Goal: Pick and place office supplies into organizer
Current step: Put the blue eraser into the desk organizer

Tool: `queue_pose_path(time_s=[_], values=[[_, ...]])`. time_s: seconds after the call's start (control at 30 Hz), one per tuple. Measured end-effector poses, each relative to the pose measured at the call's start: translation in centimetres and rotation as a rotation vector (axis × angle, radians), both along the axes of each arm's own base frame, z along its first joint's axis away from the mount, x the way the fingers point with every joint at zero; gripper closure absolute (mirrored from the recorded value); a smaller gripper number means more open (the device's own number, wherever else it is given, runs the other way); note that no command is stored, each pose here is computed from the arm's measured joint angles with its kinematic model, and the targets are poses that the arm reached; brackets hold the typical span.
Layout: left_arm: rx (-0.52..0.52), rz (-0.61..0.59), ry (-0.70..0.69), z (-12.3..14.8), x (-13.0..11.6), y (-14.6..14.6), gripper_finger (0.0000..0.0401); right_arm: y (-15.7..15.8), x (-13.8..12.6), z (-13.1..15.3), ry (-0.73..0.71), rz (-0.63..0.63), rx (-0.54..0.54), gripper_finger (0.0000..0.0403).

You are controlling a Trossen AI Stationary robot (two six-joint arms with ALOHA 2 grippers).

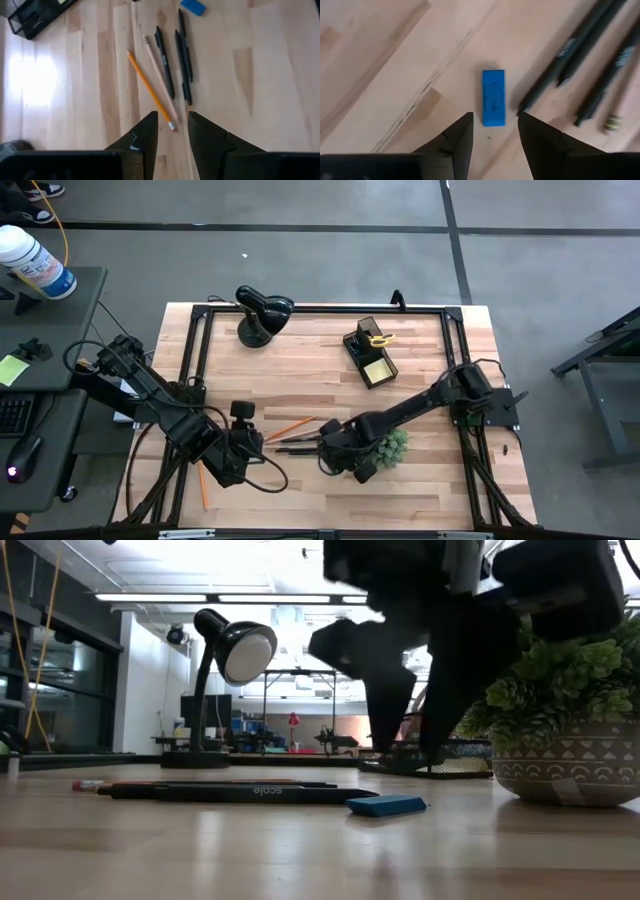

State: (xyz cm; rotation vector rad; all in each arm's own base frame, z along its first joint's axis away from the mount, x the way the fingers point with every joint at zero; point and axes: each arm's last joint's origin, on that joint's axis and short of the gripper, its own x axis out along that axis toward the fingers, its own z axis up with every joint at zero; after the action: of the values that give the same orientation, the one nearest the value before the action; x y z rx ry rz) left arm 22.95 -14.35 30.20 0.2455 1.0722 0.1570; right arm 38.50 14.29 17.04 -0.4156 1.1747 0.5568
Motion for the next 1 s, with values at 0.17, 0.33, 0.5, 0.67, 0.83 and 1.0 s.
queue_pose_path(time_s=[0.17,0.33,0.5,0.67,0.83,1.0], values=[[0.051,-0.008,-0.004,0.0,-0.1,0.2,0.0306,0.6,1.8,-0.4,0.051,-0.007,-0.012,0.0237],[0.065,-0.008,-0.01,0.0,0.0,0.2,0.0306,1.2,3.6,-0.7,0.099,0.045,-0.051,0.023],[0.074,-0.007,-0.007,0.0,-0.1,0.3,0.0306,1.6,4.6,-0.8,0.133,0.099,-0.074,0.0234],[0.075,-0.006,-0.007,0.0,-0.1,0.3,0.0306,1.8,4.8,-0.6,0.161,0.115,-0.052,0.0244],[0.076,-0.006,-0.006,0.0,-0.1,0.3,0.0306,1.7,4.8,-0.7,0.16,0.111,-0.064,0.0246],[0.075,-0.006,-0.006,0.0,-0.1,0.3,0.0306,1.7,4.9,-0.7,0.143,0.105,-0.082,0.024]])
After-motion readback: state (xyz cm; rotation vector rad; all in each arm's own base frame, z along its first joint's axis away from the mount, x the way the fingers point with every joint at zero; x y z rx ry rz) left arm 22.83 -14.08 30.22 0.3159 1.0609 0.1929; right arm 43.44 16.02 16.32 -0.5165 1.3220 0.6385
